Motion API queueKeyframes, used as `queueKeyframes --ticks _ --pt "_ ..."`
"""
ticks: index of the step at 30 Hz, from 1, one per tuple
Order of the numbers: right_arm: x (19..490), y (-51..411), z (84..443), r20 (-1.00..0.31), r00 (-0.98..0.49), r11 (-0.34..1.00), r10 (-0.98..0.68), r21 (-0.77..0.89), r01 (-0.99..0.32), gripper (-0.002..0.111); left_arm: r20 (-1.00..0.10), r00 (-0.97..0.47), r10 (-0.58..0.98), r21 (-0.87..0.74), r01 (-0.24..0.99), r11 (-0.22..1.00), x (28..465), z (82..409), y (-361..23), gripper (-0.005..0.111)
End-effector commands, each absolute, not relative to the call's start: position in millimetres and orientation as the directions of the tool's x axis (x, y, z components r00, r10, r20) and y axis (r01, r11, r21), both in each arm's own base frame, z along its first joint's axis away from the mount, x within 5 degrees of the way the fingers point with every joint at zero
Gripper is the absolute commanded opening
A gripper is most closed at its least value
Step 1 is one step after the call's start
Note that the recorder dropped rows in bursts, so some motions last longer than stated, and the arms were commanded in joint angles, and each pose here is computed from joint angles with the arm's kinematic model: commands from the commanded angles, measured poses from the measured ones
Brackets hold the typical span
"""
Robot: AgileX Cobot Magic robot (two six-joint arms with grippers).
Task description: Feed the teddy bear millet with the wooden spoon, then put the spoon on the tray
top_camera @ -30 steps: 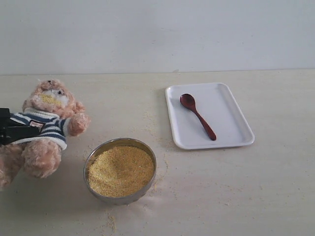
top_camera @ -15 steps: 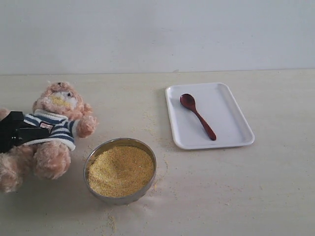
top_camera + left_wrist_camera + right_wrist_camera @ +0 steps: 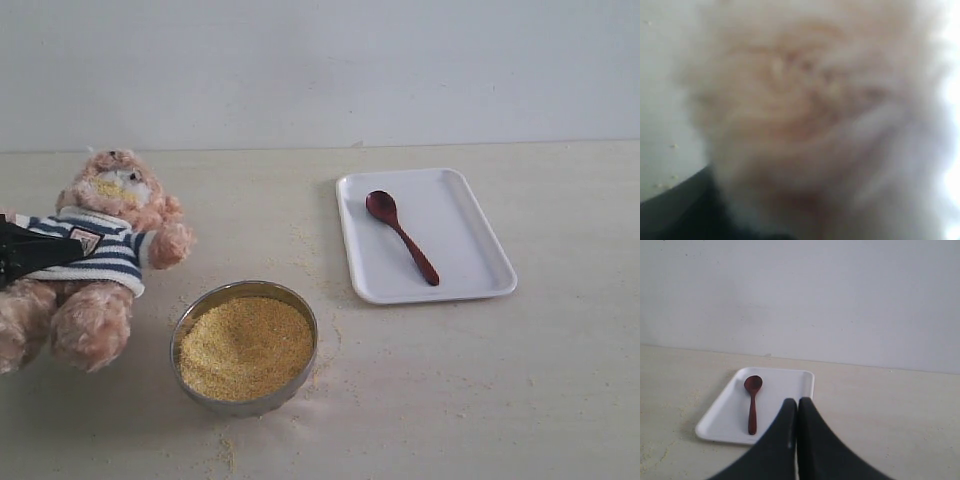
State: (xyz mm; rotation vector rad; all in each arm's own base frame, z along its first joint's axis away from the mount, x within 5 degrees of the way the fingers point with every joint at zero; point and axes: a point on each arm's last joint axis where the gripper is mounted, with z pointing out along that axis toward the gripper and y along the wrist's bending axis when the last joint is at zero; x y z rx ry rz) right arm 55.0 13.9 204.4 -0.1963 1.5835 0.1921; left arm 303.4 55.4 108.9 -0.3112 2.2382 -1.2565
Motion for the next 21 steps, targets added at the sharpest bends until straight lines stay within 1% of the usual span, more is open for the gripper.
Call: queueKeyframes --ticks 1,5,10,15,21 --pt "54.9 13.4 204.0 -1.0 -0.011 0.971 -0.013 -0.01 -0.238 0.0 -0.334 -0.849 -0.409 -0.841 0.073 0.536 300.3 108.6 56.5 0.06" --pt "54.9 13.4 204.0 -1.0 -0.011 0.971 -0.013 -0.01 -0.238 0.0 -0.312 -0.862 -0.399 -0.818 0.031 0.574 296.8 102.2 57.7 0.061" --pt "54.9 13.4 204.0 -1.0 -0.011 0.971 -0.013 -0.01 -0.238 0.0 -0.306 -0.86 -0.409 -0.791 -0.01 0.612 294.7 96.2 60.0 0.072" --pt "54.9 13.4 204.0 -1.0 -0.011 0.971 -0.013 -0.01 -0.238 0.0 -0.301 -0.862 -0.409 -0.793 -0.012 0.609 294.5 96.2 59.7 0.072" --pt "54.9 13.4 204.0 -1.0 -0.011 0.971 -0.013 -0.01 -0.238 0.0 -0.298 -0.877 -0.378 -0.818 0.03 0.575 291.9 99.7 55.7 0.072"
